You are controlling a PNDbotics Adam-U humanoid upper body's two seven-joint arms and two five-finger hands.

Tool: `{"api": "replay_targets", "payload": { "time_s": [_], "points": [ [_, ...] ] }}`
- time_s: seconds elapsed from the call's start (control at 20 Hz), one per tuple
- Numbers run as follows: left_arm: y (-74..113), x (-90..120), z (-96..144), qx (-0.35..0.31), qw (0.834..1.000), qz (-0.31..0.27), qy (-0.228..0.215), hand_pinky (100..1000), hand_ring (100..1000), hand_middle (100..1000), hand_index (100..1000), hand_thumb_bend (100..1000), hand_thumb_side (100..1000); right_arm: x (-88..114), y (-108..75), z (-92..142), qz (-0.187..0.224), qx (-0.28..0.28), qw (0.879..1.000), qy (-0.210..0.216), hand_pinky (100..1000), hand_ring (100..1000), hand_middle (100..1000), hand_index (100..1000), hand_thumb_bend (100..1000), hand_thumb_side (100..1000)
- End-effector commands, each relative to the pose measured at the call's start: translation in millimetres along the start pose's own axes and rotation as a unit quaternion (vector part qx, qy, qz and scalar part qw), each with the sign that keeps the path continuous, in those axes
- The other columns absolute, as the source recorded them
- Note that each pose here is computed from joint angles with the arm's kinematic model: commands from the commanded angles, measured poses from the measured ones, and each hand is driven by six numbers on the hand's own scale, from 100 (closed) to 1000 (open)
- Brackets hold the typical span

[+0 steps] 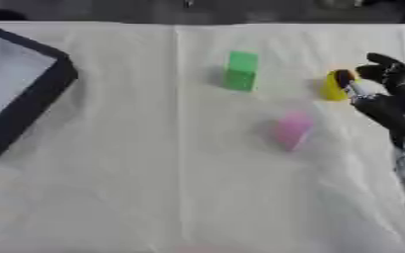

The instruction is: Pick up the objects with one hand, pass them to the other hand, and then place them into the box on the other side of the table.

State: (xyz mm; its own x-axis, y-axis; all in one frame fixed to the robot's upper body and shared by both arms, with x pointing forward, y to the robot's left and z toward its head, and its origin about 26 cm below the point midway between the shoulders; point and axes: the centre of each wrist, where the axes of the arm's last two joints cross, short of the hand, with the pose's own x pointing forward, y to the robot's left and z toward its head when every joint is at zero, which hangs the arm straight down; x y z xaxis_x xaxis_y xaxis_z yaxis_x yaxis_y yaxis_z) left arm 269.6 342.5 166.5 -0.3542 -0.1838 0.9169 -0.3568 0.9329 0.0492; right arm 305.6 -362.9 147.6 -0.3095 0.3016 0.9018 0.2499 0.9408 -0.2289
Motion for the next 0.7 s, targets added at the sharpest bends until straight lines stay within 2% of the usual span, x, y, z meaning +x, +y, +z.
{"api": "replay_targets", "payload": {
  "time_s": [0.05,0.15,0.3,0.45,0.6,0.7],
  "points": [
    [3.2,7,-2,0.001,1.000,-0.005,-0.012,840,642,676,806,106,792,9,-9.7,-4,0.016,-0.005,1.000,-0.011,480,819,644,825,571,249],
    [3.6,6,-1,0.002,1.000,-0.006,-0.011,840,642,676,806,106,792,8,-9.9,-3,0.018,-0.002,1.000,-0.010,474,815,643,828,579,203],
    [3.7,6,-1,0.003,1.000,-0.006,-0.010,840,642,676,806,100,797,8,-10.3,-2,0.024,0.002,1.000,-0.010,417,801,642,817,596,107],
    [3.9,7,-1,0.003,1.000,-0.007,-0.010,841,643,676,806,107,793,8,-11.3,-2,0.030,0.002,0.999,-0.013,406,793,630,806,611,100],
    [3.9,6,-1,0.003,1.000,-0.008,-0.009,841,642,676,806,107,795,8,-14.7,-3,0.048,-0.004,0.999,-0.011,451,809,625,789,652,100],
    [4.7,6,0,0.004,1.000,-0.009,-0.009,841,635,676,806,105,793,11,-19.7,-5,0.073,-0.010,0.997,-0.005,485,835,638,759,641,100]
  ]
}}
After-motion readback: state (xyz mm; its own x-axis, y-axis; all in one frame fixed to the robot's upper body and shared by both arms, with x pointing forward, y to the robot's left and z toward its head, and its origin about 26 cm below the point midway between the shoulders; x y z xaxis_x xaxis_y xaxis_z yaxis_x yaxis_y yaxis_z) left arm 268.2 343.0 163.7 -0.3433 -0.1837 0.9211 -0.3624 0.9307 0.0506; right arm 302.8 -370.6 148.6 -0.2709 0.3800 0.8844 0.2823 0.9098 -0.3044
